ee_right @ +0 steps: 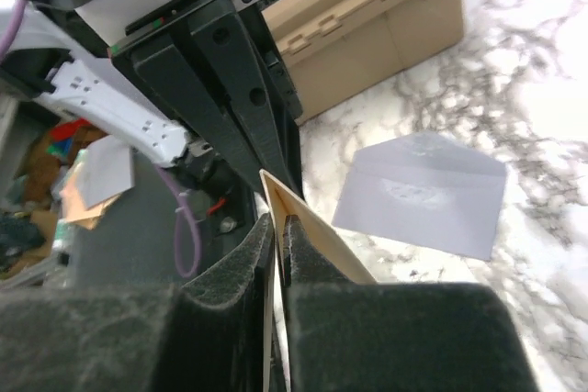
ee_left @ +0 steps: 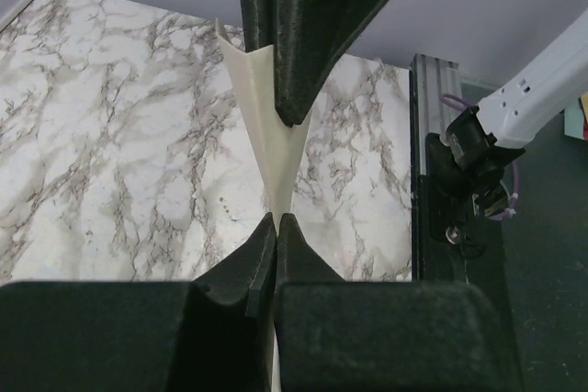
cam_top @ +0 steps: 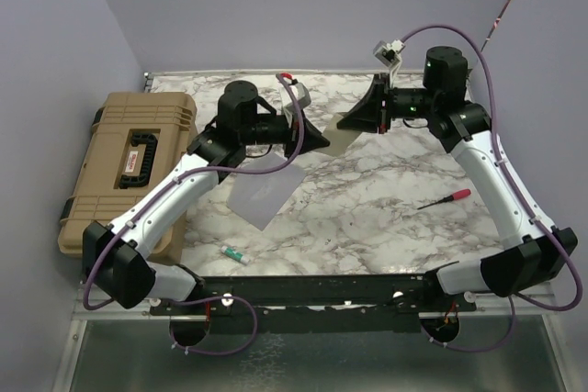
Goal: Place the letter into the envelope and seal it
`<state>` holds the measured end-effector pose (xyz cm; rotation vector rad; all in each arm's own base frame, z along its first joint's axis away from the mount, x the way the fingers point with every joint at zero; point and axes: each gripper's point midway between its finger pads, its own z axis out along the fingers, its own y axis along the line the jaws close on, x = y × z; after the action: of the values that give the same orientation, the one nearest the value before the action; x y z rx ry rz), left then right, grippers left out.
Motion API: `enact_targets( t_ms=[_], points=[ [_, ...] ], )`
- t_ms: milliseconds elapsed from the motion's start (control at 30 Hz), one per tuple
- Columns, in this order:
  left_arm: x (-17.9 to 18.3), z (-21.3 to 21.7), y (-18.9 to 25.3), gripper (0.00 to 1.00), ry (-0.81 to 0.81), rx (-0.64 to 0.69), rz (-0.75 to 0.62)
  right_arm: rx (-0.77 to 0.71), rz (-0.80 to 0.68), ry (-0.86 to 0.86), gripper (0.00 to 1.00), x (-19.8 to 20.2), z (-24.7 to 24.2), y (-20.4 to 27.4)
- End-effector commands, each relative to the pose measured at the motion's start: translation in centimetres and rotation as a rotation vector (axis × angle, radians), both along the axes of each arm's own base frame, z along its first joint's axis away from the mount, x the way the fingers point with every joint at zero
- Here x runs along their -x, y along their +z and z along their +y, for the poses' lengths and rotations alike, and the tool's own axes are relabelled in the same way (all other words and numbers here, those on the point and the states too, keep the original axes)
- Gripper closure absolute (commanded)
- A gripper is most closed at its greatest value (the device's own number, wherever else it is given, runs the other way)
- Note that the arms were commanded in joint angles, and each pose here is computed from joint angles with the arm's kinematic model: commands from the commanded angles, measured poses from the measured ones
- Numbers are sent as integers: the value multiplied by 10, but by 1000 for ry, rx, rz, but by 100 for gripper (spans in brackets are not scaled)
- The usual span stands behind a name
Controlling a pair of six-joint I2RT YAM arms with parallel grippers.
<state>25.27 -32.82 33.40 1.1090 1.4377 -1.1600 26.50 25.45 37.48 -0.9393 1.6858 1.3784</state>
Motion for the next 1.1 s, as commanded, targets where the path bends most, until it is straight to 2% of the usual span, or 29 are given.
enact_targets(
  t_ms=[0,33,167,233,333,433,500,633,800,900,933,1067],
  points=[
    [-1,1,18,100,-10,41,90,-19,-57,-230,83,-24,-8,21],
    [-2,1,19,100,-7,45,110,-28,-69,-278,77,-28,-11,25],
    [-3,-1,26,100,10,72,170,-89,-97,-439,39,-37,-24,39],
    [-2,-1,32,100,19,97,187,-135,-103,-489,25,-37,-29,45],
    [-4,-1,50,100,52,165,214,-216,-115,-554,11,-36,-36,49],
    [-6,0,74,100,91,271,265,-277,-85,-628,2,-39,-44,45],
    [-8,2,85,100,116,341,319,-291,-47,-611,1,-36,-41,42],
    [-9,3,92,100,140,416,382,-335,42,-419,1,-17,-19,42],
    [-7,3,99,100,137,441,376,-408,74,-328,4,-7,-12,49],
    [-6,3,100,100,132,446,374,-426,78,-322,15,-7,-12,55],
    [-6,3,99,100,132,444,376,-428,80,-318,23,-7,-11,55],
    [-7,3,96,100,139,443,379,-445,66,-297,37,-5,-10,62]
  ],
)
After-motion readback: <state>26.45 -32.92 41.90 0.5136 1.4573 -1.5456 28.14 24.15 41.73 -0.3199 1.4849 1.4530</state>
